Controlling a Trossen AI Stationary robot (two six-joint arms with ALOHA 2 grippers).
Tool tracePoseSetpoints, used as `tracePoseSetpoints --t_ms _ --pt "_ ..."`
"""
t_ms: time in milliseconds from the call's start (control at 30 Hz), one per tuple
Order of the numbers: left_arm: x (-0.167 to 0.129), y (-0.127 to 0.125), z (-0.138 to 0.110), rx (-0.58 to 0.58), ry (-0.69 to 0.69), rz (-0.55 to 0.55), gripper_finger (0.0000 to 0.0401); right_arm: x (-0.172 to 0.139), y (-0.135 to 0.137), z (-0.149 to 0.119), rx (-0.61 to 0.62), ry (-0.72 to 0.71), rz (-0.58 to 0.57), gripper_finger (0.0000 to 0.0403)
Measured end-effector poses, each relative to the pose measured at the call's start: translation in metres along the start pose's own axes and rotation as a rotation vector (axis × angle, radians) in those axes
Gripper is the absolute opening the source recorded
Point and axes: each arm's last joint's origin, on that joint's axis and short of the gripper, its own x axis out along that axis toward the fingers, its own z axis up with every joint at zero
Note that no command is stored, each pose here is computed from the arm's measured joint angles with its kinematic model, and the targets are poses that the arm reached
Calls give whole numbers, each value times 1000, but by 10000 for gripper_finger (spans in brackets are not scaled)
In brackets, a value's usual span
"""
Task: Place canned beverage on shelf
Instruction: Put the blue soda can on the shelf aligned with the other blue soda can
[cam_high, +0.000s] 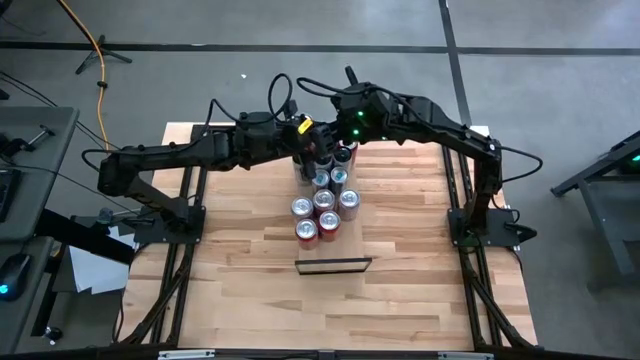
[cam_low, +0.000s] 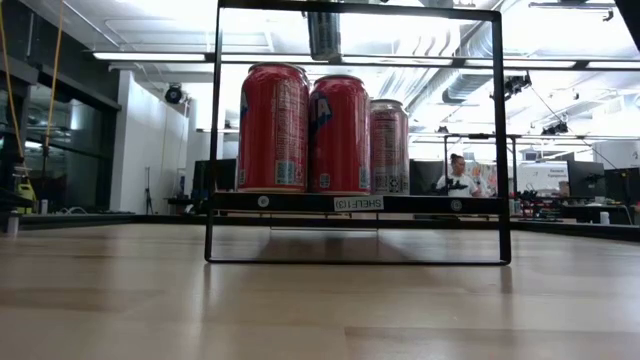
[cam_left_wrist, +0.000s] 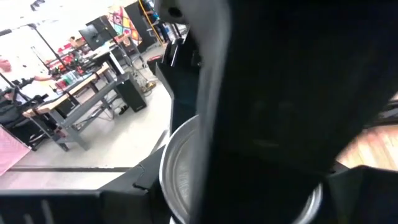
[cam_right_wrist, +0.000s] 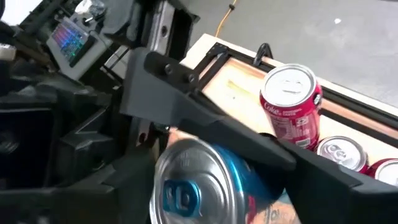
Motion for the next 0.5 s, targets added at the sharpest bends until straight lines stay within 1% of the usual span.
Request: tracePoseSetpoints --t_ms 67,167,300,500 --pt "0 0 1 -2 -5 6 184 0 0 0 3 -12 -13 273" --pt "0 0 1 -2 -10 1 184 0 -1 0 -14 -16 -18 256" --pt "0 0 1 12 -16 -4 184 0 -1 0 -25 -15 -18 244" --pt "-1 1 2 14 -21 0 176 -1 1 3 -31 -38 11 242"
